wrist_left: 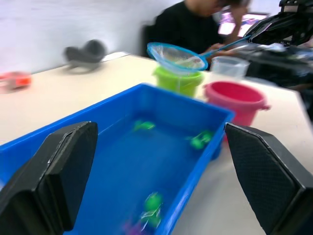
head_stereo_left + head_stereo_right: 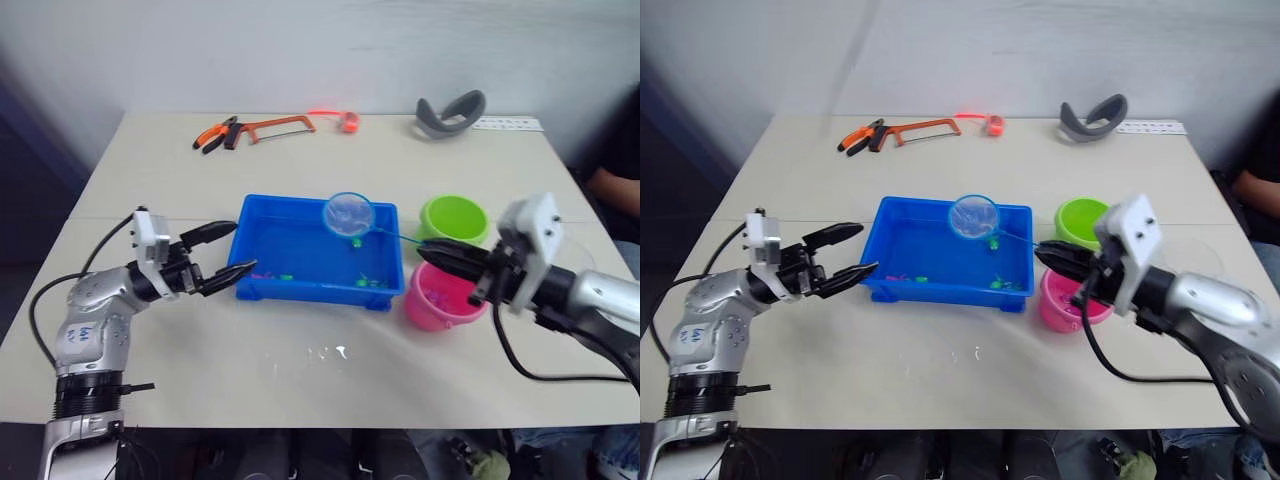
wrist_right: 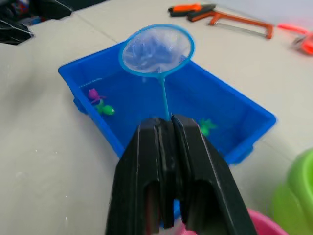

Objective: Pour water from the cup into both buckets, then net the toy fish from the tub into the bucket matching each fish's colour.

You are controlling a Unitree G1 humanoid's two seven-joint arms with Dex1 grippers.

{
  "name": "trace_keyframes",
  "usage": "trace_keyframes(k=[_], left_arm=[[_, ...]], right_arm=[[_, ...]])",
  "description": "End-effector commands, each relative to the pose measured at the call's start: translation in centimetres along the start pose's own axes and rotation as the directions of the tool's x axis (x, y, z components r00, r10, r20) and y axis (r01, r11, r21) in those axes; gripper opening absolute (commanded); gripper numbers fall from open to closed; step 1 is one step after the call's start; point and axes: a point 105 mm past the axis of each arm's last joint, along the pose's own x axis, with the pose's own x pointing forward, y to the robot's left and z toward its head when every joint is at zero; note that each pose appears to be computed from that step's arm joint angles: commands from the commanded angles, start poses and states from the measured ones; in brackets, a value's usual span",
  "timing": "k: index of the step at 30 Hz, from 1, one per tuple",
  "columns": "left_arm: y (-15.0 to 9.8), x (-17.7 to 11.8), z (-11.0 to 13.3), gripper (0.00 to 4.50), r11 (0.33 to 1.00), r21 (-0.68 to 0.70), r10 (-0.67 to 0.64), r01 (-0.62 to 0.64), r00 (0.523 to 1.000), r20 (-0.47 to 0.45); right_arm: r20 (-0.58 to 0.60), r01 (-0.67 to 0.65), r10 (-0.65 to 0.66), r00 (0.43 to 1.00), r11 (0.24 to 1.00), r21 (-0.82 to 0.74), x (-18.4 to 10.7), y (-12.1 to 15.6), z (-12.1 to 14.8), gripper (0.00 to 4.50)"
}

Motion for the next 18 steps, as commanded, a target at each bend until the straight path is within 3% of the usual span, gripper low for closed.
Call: trace_keyframes(k=[1, 9, 18], left_arm=[[0.2, -3.0, 1.2, 4.49, 0.995, 0.052, 0.087, -0.087, 0.996, -0.013], [0.7, -6.8, 0.9, 4.49, 0.973, 0.046, 0.229, -0.226, 0.97, -0.081], [0.3, -7.2, 0.6, 4.49, 0.98, 0.04, 0.197, -0.193, 0.971, -0.139]], right_arm=[[-0.063, -0.046, 0.045, 0.997, 0.999, -0.017, 3.8, 0.2, -0.1, 0.0], [-0.171, -0.1, 0.07, 0.983, 0.98, -0.171, 8.6, 0.7, -1.1, 0.0], [-0.21, -0.129, 0.06, 0.976, 0.934, -0.333, 10.9, 1.1, -1.4, 0.0]])
